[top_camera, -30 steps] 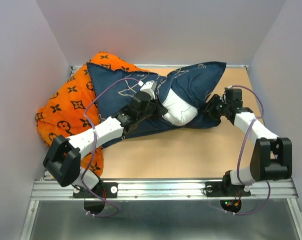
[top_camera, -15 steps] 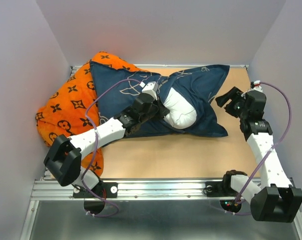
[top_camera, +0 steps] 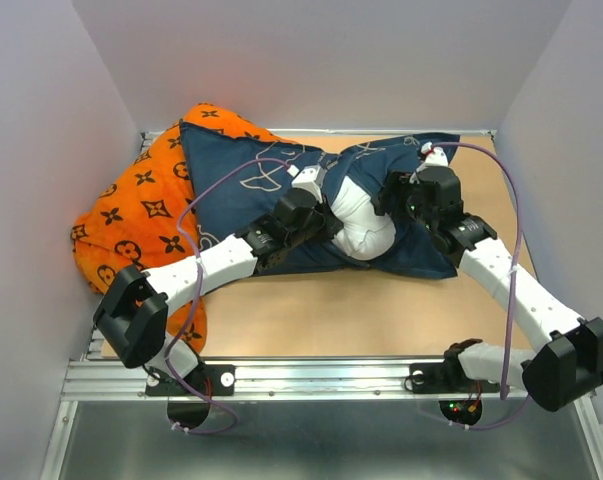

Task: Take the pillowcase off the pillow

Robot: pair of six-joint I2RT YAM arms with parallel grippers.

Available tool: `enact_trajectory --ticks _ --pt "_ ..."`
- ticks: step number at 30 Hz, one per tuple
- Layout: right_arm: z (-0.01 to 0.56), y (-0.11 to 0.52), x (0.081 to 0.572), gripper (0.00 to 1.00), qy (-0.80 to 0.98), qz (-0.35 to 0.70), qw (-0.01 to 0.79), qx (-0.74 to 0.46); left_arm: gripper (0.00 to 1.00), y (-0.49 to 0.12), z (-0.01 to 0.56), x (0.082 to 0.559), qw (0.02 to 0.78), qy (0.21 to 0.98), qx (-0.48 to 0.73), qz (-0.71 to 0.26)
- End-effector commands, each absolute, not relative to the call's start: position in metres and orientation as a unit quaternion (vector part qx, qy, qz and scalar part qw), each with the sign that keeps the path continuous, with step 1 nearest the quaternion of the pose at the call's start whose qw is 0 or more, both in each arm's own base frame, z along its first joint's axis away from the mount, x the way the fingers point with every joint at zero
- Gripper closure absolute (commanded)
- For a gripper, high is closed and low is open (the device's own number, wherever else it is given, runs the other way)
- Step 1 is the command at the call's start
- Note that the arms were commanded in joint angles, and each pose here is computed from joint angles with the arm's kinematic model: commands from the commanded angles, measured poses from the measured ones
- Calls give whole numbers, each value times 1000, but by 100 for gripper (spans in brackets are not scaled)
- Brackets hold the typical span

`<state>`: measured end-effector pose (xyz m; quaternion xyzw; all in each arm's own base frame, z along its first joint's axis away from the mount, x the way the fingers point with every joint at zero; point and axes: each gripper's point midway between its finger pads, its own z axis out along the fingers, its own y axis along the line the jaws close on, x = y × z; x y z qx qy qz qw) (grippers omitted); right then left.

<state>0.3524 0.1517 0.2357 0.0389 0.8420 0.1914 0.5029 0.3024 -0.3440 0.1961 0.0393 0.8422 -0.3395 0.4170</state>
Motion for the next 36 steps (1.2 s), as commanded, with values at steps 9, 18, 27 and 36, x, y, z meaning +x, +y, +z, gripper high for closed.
enact_trajectory --ticks 9,18,27,36 --pt "282 106 387 74 798 56 583 144 100 -326 189 288 430 857 58 -279" --pt "313 43 405 90 759 -87 606 223 100 -303 148 248 395 876 48 -272" --pt "251 -68 428 96 758 -106 539 351 100 -270 146 225 400 870 9 -289" --pt "140 -101 446 99 796 -74 432 417 100 -251 159 210 398 870 0 -290"
